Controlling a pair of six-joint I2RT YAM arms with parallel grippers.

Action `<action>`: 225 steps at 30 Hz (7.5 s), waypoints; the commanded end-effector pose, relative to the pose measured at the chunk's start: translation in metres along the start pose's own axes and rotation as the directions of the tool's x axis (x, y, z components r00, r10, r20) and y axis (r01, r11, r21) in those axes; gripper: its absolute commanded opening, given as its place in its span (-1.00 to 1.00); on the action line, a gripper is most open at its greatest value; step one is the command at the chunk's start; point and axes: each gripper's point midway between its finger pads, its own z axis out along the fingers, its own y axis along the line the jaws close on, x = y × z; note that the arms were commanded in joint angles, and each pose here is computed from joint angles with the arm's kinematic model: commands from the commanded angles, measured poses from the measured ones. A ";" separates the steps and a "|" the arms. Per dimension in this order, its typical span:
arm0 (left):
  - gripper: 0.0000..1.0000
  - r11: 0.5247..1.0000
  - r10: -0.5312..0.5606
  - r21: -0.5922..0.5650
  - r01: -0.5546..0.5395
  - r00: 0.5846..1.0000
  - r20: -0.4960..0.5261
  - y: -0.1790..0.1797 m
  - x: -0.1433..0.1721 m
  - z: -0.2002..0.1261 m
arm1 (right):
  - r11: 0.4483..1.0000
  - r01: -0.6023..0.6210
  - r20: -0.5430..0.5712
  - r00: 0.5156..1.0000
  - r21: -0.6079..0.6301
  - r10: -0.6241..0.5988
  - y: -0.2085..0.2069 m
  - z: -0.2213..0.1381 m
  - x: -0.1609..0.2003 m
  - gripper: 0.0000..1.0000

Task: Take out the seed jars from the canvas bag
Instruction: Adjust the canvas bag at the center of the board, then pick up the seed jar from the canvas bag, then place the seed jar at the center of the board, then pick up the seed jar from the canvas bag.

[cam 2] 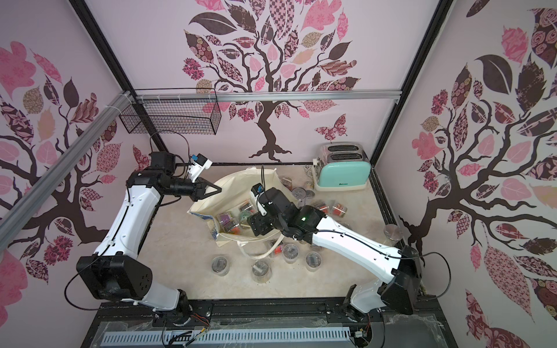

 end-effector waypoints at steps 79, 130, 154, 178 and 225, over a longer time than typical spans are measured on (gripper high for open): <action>-1.00 0.997 0.077 -0.030 -0.075 0.995 0.056 -0.023 -0.014 -0.014 | 0.834 -0.551 -0.063 0.832 0.032 0.552 -0.016 0.155 -0.003 0.30; -1.00 0.985 0.005 -0.171 -0.004 1.000 0.005 0.015 -0.010 -0.007 | 0.565 -0.406 0.014 0.820 0.718 0.572 -0.299 0.000 0.167 0.41; -1.00 0.991 0.013 -0.135 -0.013 1.000 -0.002 0.010 -0.004 -0.004 | 0.746 -0.479 0.252 0.878 0.462 0.407 -0.244 -0.074 0.013 0.69; -1.00 0.992 0.082 -0.096 -0.078 0.996 0.040 -0.018 -0.023 -0.023 | 0.992 0.055 -0.051 0.997 0.117 -0.049 0.006 0.040 -0.014 0.71; -1.00 0.998 0.061 0.018 -0.062 0.996 0.064 -0.037 -0.018 -0.018 | 0.980 -0.094 0.044 0.995 0.174 0.088 -0.045 0.196 -0.019 0.32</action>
